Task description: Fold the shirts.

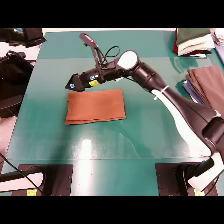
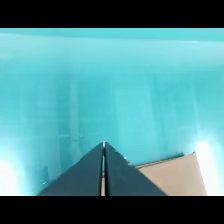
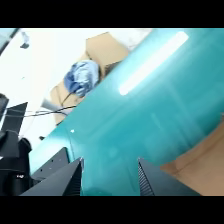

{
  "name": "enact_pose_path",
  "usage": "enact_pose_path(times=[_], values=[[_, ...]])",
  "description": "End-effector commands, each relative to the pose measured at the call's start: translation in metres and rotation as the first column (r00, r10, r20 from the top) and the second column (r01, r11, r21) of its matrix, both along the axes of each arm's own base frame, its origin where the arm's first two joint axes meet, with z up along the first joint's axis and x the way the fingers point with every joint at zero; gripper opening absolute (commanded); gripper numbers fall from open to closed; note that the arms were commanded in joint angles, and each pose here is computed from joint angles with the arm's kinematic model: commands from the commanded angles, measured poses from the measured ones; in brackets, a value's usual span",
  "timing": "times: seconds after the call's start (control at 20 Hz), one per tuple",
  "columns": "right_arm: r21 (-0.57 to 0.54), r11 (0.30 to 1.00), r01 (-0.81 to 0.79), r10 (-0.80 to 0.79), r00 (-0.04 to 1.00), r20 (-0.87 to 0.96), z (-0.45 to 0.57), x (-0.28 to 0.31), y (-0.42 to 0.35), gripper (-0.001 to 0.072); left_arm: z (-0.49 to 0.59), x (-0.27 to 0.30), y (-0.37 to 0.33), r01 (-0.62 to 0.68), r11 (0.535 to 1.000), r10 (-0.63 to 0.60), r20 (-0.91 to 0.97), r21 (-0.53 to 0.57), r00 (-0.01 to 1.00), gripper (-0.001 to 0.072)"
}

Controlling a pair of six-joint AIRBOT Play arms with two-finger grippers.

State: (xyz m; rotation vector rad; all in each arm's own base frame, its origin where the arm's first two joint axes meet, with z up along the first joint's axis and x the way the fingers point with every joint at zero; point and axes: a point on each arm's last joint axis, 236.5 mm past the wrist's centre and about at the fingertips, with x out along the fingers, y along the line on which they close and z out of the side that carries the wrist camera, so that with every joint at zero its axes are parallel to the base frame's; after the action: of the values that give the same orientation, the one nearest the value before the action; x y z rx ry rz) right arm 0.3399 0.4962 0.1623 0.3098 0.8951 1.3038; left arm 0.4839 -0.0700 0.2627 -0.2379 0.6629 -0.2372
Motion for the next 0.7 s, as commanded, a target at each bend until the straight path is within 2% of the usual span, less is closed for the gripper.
enact_pose_path(times=[0.0, 0.1, 0.2, 0.35, 0.45, 0.65], values=[[-0.084, 0.995, -0.051, 0.051, 0.999, -0.007, -0.023, 0.007, -0.023, 0.04, 0.014, -0.009, 0.007, -0.005, 1.0, 0.005, 0.027, 0.013, 1.0, 0.0027], [-0.175, 0.984, 0.007, -0.015, 0.999, -0.046, -0.049, 0.029, -0.074, 0.04, 0.014, -0.011, -0.003, 0.018, 1.0, -0.018, 0.029, 0.017, 0.999, 0.0027], [-0.281, 0.953, 0.112, -0.15, 0.981, -0.119, -0.086, 0.048, -0.139, 0.0399, 0.014, -0.013, -0.017, 0.062, 0.997, -0.063, 0.038, 0.038, 0.997, 0.0027], [-0.418, 0.866, 0.275, -0.403, 0.879, -0.256, -0.151, 0.059, -0.238, 0.0414, 0.011, -0.014, -0.04, 0.116, 0.992, -0.118, 0.038, 0.046, 0.992, 0.0028], [-0.437, 0.833, 0.339, -0.504, 0.789, -0.351, -0.183, 0.055, -0.274, 0.0622, 0.007, -0.014, -0.05, 0.146, 0.987, -0.149, 0.035, 0.06, 0.988, 0.0028], [-0.389, 0.843, 0.371, -0.535, 0.649, -0.541, -0.222, 0.041, -0.268, 0.0618, -0.005, -0.009, -0.054, 0.154, 0.987, -0.155, 0.007, 0.054, 0.988, 0.0028]])
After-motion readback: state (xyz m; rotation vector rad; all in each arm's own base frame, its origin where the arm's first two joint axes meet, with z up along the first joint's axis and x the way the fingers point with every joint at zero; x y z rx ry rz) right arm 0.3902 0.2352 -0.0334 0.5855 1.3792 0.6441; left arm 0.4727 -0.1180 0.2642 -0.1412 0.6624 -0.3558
